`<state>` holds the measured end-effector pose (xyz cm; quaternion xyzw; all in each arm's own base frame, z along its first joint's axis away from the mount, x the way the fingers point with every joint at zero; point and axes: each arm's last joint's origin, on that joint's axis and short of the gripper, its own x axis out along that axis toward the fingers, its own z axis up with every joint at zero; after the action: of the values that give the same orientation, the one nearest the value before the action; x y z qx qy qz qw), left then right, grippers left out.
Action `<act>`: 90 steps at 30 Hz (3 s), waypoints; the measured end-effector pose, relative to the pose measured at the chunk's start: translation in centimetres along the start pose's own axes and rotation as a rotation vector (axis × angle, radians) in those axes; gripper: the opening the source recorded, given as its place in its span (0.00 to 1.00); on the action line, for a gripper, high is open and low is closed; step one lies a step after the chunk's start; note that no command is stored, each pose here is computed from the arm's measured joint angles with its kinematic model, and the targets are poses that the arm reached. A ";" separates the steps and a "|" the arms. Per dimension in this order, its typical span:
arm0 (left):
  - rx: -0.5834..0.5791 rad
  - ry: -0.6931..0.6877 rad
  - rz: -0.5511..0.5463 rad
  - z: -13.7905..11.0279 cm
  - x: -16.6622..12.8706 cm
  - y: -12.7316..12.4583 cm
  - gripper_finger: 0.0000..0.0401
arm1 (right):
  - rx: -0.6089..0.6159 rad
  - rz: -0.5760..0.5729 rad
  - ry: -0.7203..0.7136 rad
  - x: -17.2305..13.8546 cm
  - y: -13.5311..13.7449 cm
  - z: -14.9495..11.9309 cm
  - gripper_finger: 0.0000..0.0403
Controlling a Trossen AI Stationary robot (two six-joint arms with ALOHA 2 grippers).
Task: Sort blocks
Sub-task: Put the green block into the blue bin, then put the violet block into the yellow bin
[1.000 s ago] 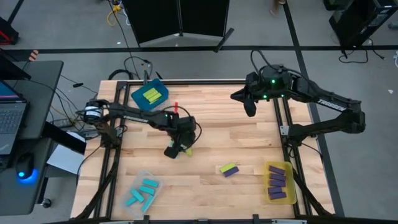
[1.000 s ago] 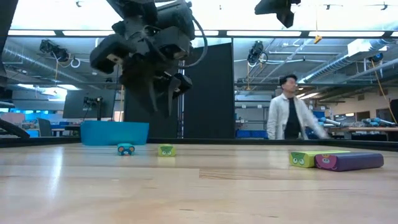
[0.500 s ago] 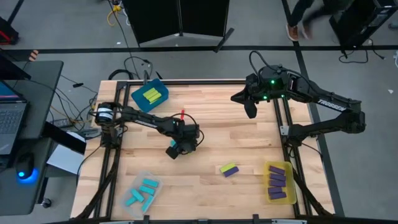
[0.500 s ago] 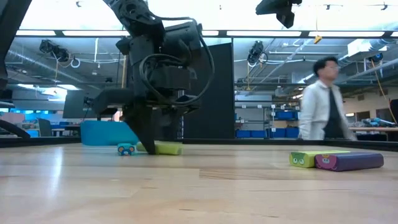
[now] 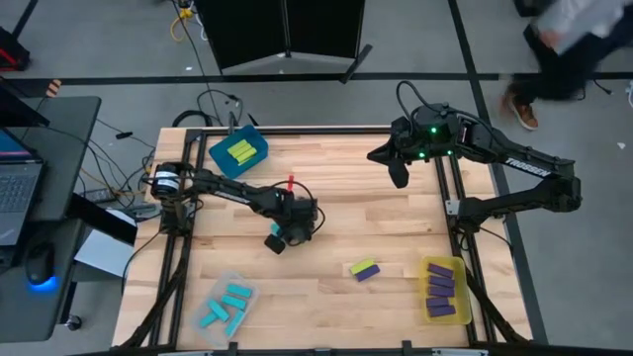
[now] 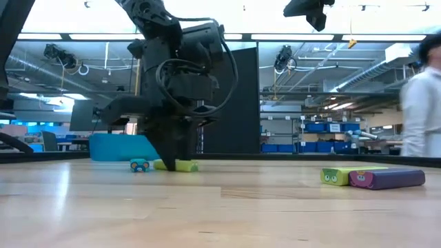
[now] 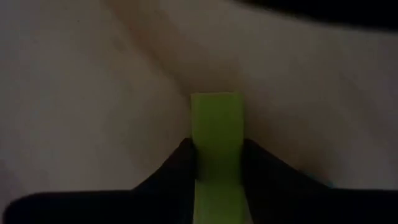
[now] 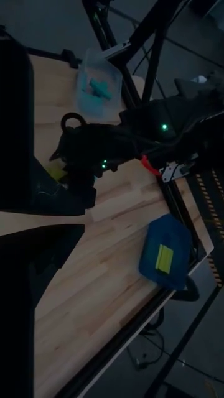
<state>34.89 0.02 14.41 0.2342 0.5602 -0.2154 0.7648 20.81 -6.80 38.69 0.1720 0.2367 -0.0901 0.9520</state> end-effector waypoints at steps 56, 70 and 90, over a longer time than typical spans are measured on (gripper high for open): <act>-1.417 -0.002 0.310 -30.1 -15.2 7.8 0.25 | 0.123 -0.061 -0.156 5.3 -1.7 2.2 0.09; -1.416 0.071 0.181 -31.3 -11.1 9.0 0.25 | 0.131 -0.088 -0.201 5.2 -1.7 2.6 0.09; -1.279 -0.197 0.323 -27.3 -17.2 8.2 0.40 | 0.065 -0.036 -0.185 5.3 -0.4 2.4 0.10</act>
<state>14.32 24.11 24.63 -0.2053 0.4630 0.2560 0.8234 26.33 -8.53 37.96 0.1894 0.1478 -0.1303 0.9619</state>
